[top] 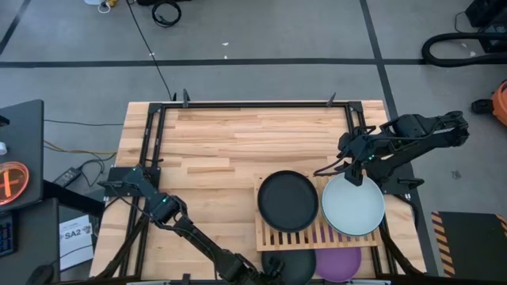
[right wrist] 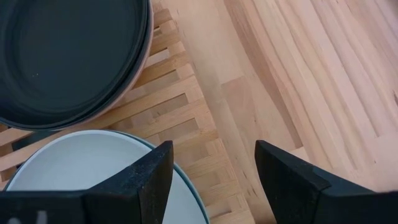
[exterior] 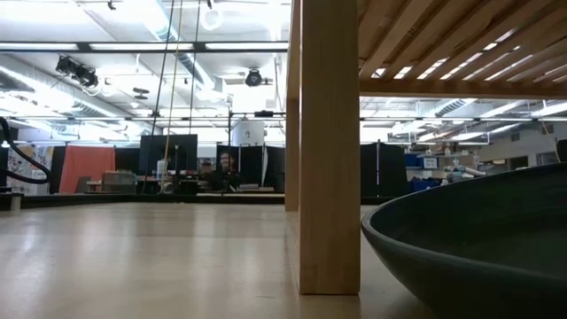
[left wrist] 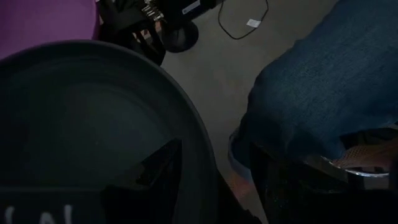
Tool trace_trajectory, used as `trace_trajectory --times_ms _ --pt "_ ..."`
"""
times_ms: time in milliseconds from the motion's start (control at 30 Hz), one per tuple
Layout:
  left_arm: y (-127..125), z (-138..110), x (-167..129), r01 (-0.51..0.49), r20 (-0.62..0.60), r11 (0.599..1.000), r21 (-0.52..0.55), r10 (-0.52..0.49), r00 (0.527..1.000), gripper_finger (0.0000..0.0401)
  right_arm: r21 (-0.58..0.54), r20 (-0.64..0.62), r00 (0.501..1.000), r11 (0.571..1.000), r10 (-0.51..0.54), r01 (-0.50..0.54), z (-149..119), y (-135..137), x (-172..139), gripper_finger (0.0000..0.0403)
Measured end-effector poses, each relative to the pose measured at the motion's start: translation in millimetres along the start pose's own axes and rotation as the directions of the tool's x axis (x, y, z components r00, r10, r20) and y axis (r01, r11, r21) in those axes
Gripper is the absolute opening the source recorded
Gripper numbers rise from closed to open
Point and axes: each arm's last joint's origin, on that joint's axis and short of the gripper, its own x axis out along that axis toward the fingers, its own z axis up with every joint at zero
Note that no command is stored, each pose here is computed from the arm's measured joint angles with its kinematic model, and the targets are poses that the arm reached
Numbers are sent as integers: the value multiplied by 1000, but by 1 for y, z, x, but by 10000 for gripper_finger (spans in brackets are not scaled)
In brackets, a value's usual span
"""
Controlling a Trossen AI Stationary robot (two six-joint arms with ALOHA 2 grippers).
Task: Place and stack plates onto a shelf
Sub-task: Stack the black plate on top of the black plate
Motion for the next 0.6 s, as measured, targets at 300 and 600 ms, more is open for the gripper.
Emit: trace_trajectory --times_ms 300,600 --pt "0 -1 0 33 -14 999 7 -33 999 192 0 0 1000 1000 0 0 0 0 0 232" --pt "-2 -4 -1 38 -45 999 33 -37 998 192 0 -1 1000 1000 1 -1 0 0 0 232"
